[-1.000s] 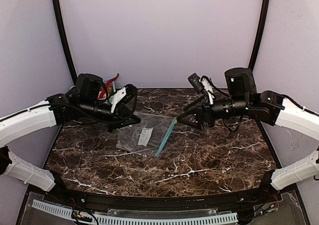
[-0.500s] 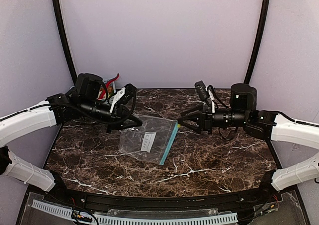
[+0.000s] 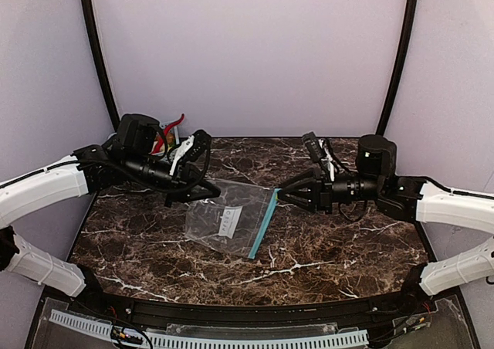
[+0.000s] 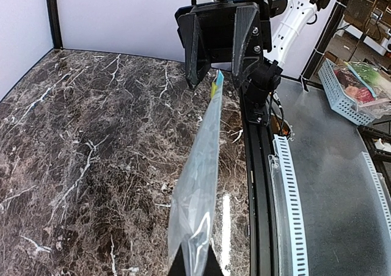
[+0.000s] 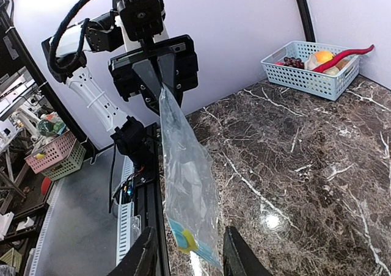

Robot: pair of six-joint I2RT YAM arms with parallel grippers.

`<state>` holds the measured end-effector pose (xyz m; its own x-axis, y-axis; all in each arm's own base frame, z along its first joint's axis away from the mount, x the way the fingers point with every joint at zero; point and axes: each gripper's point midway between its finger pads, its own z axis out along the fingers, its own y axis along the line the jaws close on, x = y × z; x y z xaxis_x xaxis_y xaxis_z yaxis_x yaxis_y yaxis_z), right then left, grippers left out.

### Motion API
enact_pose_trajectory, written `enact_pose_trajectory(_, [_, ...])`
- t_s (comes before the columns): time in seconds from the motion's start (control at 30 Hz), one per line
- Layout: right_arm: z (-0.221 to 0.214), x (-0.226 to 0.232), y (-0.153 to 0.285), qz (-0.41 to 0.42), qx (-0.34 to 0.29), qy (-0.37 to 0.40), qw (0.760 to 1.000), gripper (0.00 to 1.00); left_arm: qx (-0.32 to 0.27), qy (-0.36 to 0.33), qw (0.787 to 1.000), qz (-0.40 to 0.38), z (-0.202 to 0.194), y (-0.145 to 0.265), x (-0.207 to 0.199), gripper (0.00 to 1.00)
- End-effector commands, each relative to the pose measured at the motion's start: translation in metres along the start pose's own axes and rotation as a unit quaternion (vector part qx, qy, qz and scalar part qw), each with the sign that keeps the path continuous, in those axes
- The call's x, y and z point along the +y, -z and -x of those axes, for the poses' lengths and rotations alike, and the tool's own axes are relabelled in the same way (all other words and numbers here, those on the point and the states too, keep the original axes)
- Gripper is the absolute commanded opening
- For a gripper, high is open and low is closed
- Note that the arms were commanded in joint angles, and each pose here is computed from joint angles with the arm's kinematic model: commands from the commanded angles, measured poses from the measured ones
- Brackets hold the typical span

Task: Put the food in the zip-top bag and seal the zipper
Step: Hold the zipper from the zipper food storage bag.

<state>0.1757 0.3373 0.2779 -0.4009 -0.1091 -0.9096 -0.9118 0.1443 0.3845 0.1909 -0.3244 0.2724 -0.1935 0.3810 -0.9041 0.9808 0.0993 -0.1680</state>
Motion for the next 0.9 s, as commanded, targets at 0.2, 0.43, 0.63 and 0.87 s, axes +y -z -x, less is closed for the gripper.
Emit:
enact_pose_trajectory(0.2, [-0.0028, -0.0025, -0.0028, 0.014, 0.001, -0.001, 1.000, 0.29, -0.016, -0.003, 1.000, -0.010, 0.0144, 0.0046, -0.0036, 0.01])
enact_pose_trajectory(0.43, [-0.0093, -0.0025, -0.0046, 0.021, 0.010, -0.008, 1.000, 0.27, -0.019, -0.004, 1.000, -0.006, 0.0148, 0.0051, -0.0024, 0.01])
enact_pose_trajectory(0.63, [-0.0111, -0.0014, -0.0065, 0.029, 0.016, -0.011, 0.999, 0.18, -0.019, -0.005, 1.000, -0.006, 0.0150, 0.0046, -0.0024, 0.01])
enact_pose_trajectory(0.87, [-0.0056, 0.0019, -0.0033, 0.029, 0.008, -0.002, 1.000, 0.04, -0.009, -0.003, 1.000, 0.002, 0.0104, 0.0029, 0.0016, 0.01])
